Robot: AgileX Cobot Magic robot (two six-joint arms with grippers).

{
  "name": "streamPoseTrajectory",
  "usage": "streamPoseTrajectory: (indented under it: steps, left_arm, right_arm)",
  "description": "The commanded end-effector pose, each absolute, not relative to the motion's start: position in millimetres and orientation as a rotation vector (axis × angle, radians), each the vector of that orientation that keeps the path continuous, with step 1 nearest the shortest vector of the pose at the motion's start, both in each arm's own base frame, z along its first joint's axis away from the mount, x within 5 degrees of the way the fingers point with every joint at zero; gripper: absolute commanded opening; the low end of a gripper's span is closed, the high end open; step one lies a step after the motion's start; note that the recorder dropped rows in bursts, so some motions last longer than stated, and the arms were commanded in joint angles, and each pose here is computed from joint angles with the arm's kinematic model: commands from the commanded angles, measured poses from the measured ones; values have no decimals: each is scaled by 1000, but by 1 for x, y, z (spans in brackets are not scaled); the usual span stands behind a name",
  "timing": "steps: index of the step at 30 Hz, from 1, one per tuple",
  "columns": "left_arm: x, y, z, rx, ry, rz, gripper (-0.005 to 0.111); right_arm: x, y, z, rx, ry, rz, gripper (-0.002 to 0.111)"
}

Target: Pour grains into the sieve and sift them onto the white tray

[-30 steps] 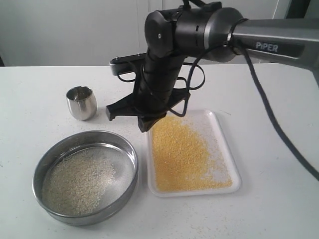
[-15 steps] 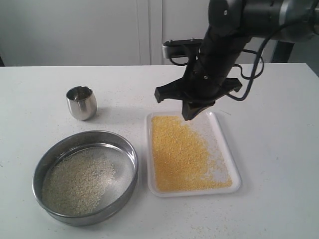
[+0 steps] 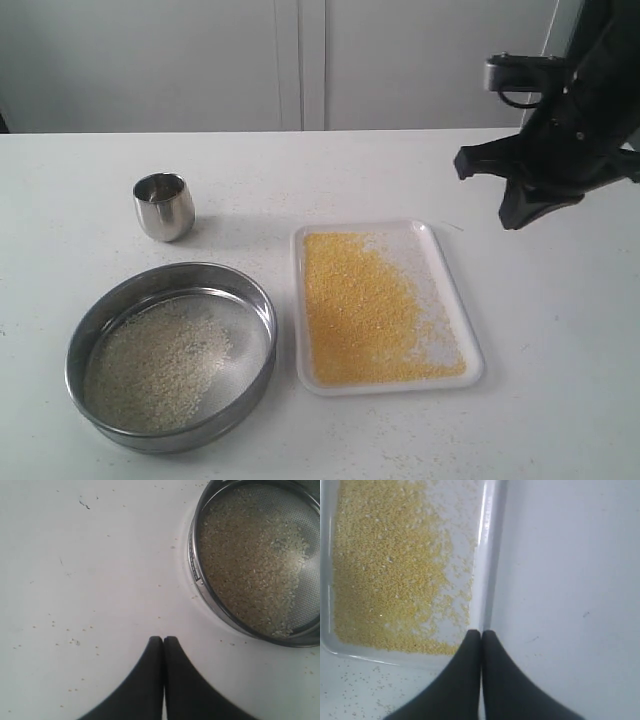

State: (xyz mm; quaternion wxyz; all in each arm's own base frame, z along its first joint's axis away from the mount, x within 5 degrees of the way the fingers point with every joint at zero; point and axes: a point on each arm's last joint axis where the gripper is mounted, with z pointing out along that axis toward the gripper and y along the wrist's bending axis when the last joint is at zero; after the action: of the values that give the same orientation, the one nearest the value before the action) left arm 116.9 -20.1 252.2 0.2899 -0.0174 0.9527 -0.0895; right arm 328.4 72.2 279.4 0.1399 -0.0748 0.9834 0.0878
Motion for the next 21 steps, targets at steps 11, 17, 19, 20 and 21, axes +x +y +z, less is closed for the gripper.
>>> streamPoseTrajectory:
  steps: [11,17,19,20,21]
  left_arm:
    - [115,-20,251,-58,2545,-251,0]
    - [115,-20,251,-58,2545,-251,0]
    - [115,-20,251,-58,2545,-251,0]
    - [115,-20,251,-58,2545,-251,0]
    - [115,-20,251,-58,2545,-251,0]
  right_arm:
    - [263,19,308,-43,2723,212,0]
    - [260,18,312,-49,2706,199,0]
    - [260,18,312,-49,2706,199,0]
    - [260,18,312,-49,2706,199,0]
    - [260,18,312,-49,2706,199,0]
